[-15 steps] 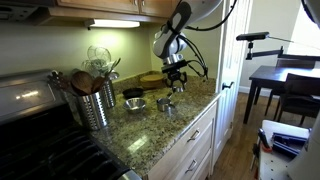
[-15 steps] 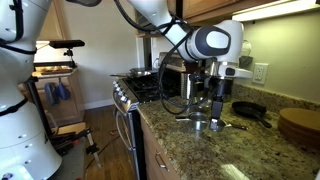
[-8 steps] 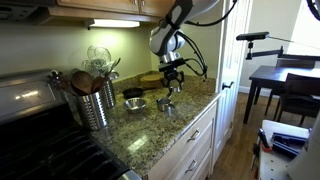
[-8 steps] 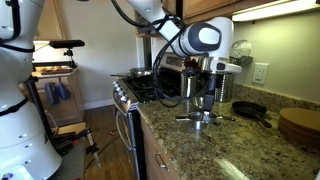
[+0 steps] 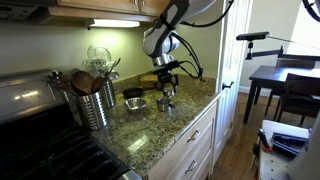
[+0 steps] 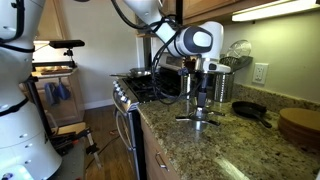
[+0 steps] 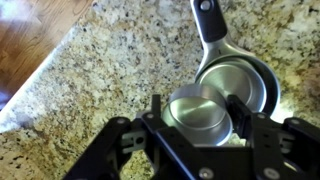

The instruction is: Stack the silver measuring cups together

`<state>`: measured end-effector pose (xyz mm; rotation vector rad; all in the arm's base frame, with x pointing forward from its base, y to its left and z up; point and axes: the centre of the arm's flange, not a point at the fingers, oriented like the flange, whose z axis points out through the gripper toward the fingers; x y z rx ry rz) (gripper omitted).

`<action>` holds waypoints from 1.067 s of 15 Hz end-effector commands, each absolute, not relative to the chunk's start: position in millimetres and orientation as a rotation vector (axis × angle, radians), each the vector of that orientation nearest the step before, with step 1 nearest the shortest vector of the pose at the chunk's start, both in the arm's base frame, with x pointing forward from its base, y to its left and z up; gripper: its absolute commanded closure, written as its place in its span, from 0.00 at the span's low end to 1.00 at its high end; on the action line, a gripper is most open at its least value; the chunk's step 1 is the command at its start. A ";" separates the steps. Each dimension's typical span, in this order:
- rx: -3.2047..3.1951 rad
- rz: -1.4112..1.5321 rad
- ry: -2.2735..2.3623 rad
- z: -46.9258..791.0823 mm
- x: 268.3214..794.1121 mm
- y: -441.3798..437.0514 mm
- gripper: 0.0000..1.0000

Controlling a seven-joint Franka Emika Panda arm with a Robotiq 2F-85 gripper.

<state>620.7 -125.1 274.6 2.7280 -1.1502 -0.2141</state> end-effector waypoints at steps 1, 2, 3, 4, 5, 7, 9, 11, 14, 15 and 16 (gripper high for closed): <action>2.753 -0.220 -1.107 273.3 619.1 -113.3 0.59; 2.756 -0.228 -1.095 268.9 620.6 -110.1 0.59; 2.759 -0.231 -1.089 266.9 621.3 -108.1 0.59; 2.763 -0.237 -1.083 263.4 622.7 -106.8 0.59; 2.767 -0.239 -1.078 260.6 624.3 -105.8 0.59; 2.769 -0.243 -1.064 255.8 627.8 -105.3 0.59; 2.768 -0.248 -1.059 251.1 630.4 -106.0 0.59; 2.769 -0.243 -1.059 249.6 635.3 -108.5 0.59; 2.770 -0.234 -1.053 249.5 642.4 -110.9 0.59; 2.771 -0.230 -1.051 249.3 644.2 -111.3 0.59; 2.773 -0.229 -1.048 248.5 646.4 -111.5 0.59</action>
